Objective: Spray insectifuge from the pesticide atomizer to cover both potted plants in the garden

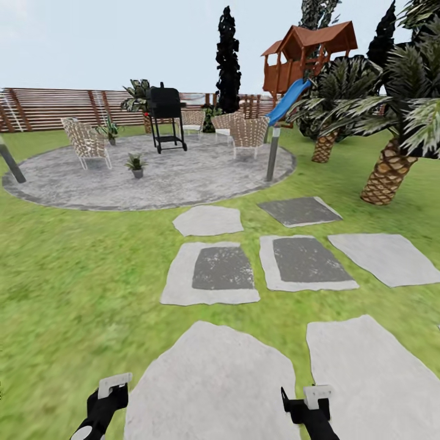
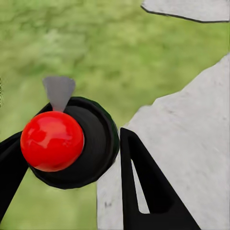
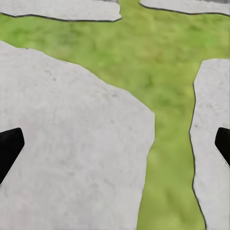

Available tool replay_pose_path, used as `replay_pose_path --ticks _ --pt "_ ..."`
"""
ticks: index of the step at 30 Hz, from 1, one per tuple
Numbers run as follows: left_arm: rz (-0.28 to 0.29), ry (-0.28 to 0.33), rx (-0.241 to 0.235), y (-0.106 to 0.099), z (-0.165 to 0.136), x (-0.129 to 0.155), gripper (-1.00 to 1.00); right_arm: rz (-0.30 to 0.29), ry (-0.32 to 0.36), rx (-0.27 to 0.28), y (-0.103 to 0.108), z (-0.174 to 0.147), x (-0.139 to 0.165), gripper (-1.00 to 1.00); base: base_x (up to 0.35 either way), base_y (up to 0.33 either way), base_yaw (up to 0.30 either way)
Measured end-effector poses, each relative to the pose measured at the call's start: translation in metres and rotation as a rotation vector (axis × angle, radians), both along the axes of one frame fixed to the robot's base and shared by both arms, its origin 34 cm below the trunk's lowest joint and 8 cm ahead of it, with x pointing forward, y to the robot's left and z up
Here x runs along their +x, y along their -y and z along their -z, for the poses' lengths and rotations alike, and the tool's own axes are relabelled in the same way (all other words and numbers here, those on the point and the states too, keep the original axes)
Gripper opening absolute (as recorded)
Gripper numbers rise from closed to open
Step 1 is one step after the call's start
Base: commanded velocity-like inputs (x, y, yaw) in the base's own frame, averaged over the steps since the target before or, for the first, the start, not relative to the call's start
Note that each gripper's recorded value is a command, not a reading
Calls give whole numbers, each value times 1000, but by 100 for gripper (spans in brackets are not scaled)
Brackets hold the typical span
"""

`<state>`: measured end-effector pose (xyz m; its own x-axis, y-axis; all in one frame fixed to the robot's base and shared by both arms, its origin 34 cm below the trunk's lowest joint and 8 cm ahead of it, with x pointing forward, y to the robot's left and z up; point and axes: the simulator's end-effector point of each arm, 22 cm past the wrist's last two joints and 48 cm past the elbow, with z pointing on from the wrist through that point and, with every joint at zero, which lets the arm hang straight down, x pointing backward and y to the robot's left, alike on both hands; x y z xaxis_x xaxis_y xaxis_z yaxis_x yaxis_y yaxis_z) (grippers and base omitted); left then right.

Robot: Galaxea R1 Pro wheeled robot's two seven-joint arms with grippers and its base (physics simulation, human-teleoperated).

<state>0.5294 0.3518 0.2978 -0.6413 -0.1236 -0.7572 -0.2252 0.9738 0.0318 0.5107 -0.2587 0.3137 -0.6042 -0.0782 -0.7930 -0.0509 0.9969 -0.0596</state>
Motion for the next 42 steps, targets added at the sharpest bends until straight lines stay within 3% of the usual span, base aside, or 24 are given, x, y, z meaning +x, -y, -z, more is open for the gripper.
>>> replay_pose_path --ticks 22,35,42 --pt "0 2 0 0 0 0 -100 0 -6 0 0 2 -2 100 315 -128 36" --pt "0 3 1 0 -1 1 -100 4 -53 1 1 20 -22 100 325 -111 0" --pt "0 3 1 0 -1 1 -100 -3 -27 7 -1 25 -34 100 325 -110 0"
